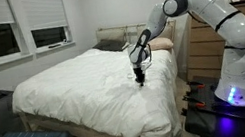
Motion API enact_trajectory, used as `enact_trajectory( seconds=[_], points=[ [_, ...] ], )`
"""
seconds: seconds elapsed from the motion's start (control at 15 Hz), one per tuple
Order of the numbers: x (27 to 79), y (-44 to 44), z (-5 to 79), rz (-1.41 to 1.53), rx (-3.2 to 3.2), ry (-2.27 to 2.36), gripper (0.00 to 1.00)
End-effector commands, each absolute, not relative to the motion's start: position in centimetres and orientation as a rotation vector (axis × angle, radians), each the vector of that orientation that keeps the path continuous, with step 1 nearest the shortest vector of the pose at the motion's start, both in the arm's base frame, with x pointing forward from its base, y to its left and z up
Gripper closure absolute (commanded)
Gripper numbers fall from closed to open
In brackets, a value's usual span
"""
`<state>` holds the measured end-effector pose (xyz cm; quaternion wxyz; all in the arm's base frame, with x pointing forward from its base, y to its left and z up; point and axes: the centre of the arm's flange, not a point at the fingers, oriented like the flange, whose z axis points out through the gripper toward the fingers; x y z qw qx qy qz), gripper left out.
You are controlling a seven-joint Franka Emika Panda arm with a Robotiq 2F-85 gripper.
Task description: Take the objects from the bed and put them in the bottle
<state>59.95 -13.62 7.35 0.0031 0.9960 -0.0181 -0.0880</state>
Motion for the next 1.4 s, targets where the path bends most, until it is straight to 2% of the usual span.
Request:
enact_trajectory(
  seconds=[0.0, 0.6, 0.67, 0.8, 1.2, 1.33],
  points=[
    [59.9, -13.0, 9.6, -0.283, 3.129, -0.073, 1.0],
    [60.2, -12.2, 13.2, -0.234, 3.142, -0.054, 1.0],
    [60.1, -12.4, 13.1, -0.239, 3.143, -0.054, 0.74],
    [60.1, -12.6, 12.7, -0.258, 3.14, -0.055, 0.66],
    [60.0, -12.8, 11.7, -0.306, 3.134, -0.057, 0.2],
    [60.0, -12.9, 11.4, -0.312, 3.133, -0.059, 0.09]
  ],
)
